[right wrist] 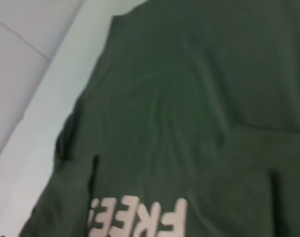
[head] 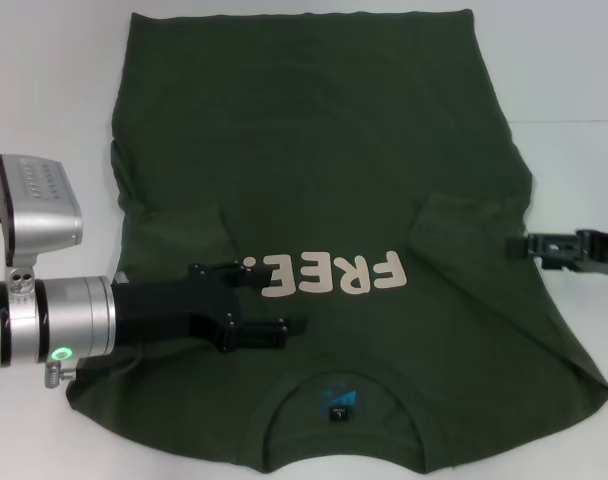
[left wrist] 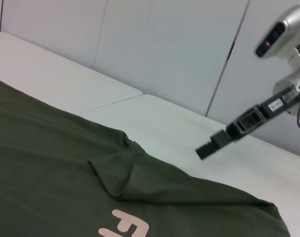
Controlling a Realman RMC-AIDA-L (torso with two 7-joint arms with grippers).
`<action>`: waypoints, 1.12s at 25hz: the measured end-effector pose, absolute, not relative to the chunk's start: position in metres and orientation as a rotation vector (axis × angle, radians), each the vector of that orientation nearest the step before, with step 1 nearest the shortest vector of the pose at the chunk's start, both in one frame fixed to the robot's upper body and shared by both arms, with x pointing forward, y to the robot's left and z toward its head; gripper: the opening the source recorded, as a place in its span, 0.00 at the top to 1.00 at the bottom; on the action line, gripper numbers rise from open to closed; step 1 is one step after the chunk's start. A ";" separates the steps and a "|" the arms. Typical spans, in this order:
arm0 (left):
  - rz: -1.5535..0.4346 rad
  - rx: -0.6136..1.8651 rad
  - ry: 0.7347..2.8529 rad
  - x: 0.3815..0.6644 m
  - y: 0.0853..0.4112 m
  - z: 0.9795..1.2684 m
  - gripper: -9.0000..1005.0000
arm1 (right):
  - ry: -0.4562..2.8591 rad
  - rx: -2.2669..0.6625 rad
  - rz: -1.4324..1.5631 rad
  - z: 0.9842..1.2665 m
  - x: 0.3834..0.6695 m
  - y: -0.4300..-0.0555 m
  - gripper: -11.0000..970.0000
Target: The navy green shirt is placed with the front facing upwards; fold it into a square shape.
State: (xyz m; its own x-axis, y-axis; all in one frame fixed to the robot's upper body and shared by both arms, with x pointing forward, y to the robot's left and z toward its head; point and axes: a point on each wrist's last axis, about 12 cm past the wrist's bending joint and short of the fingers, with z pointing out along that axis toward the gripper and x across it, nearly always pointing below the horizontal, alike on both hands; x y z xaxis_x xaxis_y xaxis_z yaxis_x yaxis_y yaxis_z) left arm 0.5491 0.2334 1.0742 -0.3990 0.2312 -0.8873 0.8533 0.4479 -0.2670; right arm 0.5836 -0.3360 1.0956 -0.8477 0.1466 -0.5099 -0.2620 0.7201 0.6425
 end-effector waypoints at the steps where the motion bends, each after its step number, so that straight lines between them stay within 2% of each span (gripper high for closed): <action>1: -0.954 0.915 1.878 0.549 0.234 1.074 0.12 | 2.388 -0.072 1.001 1.093 0.581 -0.339 0.03; 7: -0.952 0.914 1.879 0.549 0.234 1.074 0.12 | 2.418 -0.040 1.001 1.082 0.571 -0.340 0.03; 15: -0.939 0.907 1.885 0.549 0.235 1.072 0.12 | 2.419 -0.055 1.035 1.075 0.571 -0.323 0.03; 28: -0.911 0.863 1.909 0.542 0.249 1.067 0.12 | 2.388 -0.167 1.160 1.083 0.583 -0.279 0.03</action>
State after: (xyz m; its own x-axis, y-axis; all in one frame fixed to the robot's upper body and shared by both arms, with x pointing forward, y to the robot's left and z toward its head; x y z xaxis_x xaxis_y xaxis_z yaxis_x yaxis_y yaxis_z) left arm 0.5422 0.2494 1.0671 -0.4191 0.2208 -0.8807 0.8236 0.5008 -0.2664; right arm 0.5834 -0.2794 1.0831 -0.8787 0.0956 -0.4677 -0.3086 0.6337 0.7094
